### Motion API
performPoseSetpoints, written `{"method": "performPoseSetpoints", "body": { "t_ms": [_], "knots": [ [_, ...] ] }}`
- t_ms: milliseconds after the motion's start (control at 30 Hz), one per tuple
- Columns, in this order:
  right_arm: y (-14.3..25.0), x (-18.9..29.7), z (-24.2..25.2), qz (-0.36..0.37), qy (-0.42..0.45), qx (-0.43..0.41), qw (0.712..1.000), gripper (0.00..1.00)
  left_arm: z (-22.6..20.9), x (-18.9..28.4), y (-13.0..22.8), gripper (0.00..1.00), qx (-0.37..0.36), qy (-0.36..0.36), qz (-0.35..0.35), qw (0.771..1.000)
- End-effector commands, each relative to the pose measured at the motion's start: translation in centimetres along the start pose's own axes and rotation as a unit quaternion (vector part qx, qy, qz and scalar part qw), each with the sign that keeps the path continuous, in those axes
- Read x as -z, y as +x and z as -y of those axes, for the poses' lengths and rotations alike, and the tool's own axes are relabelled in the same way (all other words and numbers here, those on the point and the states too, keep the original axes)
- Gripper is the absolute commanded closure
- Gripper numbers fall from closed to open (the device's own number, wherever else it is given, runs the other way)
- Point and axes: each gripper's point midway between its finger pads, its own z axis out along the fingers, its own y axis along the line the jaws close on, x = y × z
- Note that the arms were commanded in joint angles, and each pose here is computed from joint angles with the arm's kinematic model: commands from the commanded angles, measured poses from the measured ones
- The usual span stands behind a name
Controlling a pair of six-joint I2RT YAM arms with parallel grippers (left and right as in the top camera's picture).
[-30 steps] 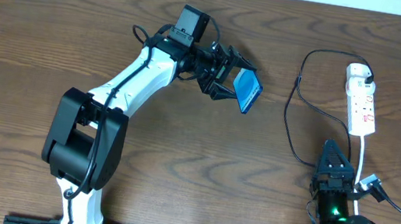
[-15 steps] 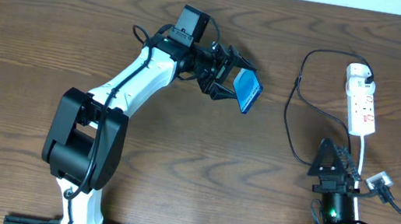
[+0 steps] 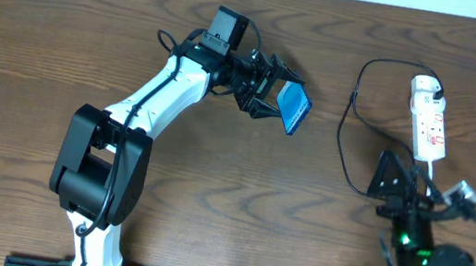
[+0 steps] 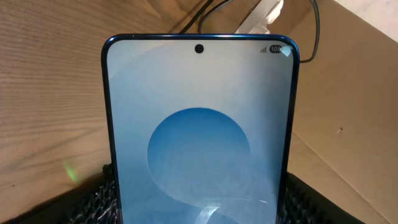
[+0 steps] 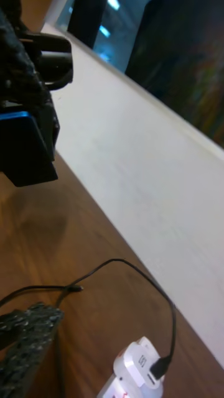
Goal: Plug charger to phone and switch on socket
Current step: 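Reach the right gripper to the phone and grasp its edge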
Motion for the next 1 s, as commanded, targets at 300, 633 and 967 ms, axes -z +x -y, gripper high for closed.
{"method": "performPoseSetpoints", "body": {
  "t_ms": [300, 633, 967],
  "knots": [
    [-1.3, -4.4, -5.2, -0.174, 0.061, 0.009, 0.983, 0.01, 1.2, 0.8, 1.3, 0.31, -0.019, 0.016, -0.018, 1.0],
    [1.2, -5.2, -10.9, -0.287, 0.038, 0.04, 0.956, 0.01, 1.2, 0.8, 1.3, 0.31, -0.02, 0.015, -0.018, 1.0],
    [2.7, -5.9, -9.0, -0.31, 0.078, 0.035, 0.947, 0.01, 1.2, 0.8, 1.3, 0.31, -0.022, 0.015, -0.017, 0.999]
  ]
}}
